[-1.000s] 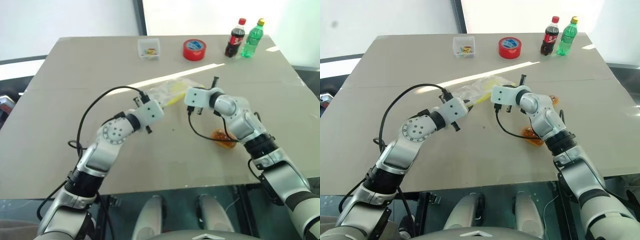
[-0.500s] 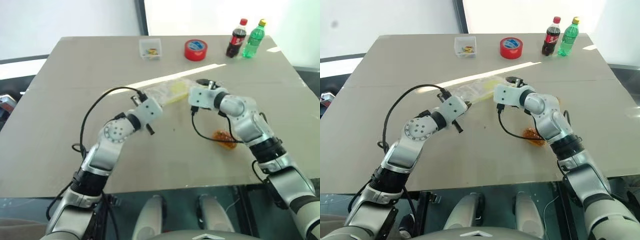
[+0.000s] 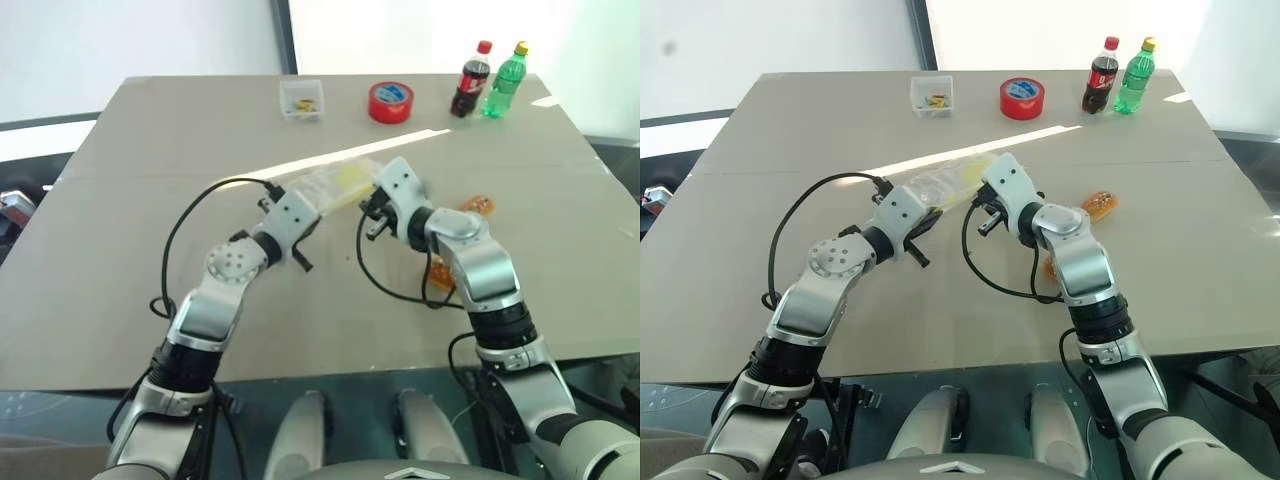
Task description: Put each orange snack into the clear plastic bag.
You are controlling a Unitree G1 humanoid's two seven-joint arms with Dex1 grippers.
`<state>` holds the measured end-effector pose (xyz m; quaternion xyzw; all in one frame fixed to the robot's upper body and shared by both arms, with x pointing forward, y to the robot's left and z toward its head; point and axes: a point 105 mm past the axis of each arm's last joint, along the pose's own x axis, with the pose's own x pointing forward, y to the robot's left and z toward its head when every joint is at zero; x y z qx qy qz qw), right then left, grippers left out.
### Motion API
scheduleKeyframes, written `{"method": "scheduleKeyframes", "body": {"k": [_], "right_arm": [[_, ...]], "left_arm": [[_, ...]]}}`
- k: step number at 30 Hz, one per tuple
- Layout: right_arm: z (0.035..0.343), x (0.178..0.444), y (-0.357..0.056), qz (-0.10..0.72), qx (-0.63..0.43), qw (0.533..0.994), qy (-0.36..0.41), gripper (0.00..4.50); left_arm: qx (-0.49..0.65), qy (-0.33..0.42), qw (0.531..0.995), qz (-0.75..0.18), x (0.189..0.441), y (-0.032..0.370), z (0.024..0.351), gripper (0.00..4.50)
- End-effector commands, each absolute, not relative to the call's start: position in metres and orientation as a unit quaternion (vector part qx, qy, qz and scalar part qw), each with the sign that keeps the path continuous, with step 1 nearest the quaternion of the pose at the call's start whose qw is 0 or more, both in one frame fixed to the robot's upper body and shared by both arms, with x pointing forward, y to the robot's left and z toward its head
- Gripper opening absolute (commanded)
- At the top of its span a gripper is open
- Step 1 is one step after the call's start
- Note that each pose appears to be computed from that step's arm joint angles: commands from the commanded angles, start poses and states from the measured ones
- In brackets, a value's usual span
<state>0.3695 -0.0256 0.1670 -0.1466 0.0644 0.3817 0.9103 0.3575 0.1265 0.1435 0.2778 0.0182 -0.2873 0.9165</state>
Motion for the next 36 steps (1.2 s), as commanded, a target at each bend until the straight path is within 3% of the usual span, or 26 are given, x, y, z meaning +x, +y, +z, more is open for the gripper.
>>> {"method": "scheduleKeyframes", "body": {"k": [1,27,31,34,35,36], "right_arm": [[0.190,0.370,-0.023,0.379,-0.128,0.916,0.032,0.02],[0.175,0.386,-0.007,0.379,-0.136,0.914,0.051,0.02],[0.163,0.395,-0.004,0.380,-0.235,0.894,0.024,0.02],[0.162,0.404,-0.005,0.359,-0.371,0.855,-0.050,0.02],[0.163,0.406,-0.006,0.351,-0.416,0.835,-0.077,0.55],[0.162,0.408,-0.006,0.348,-0.449,0.817,-0.095,0.81]], "left_arm": [[0.273,-0.013,0.917,-0.291,0.353,0.124,0.159,0.00],[0.278,-0.024,0.895,-0.347,0.336,0.101,0.156,0.00],[0.279,-0.022,0.895,-0.348,0.336,0.102,0.155,0.00],[0.281,-0.021,0.895,-0.346,0.337,0.104,0.155,0.00],[0.281,-0.021,0.895,-0.345,0.338,0.104,0.155,0.00],[0.282,-0.021,0.895,-0.344,0.338,0.104,0.155,0.00]]}}
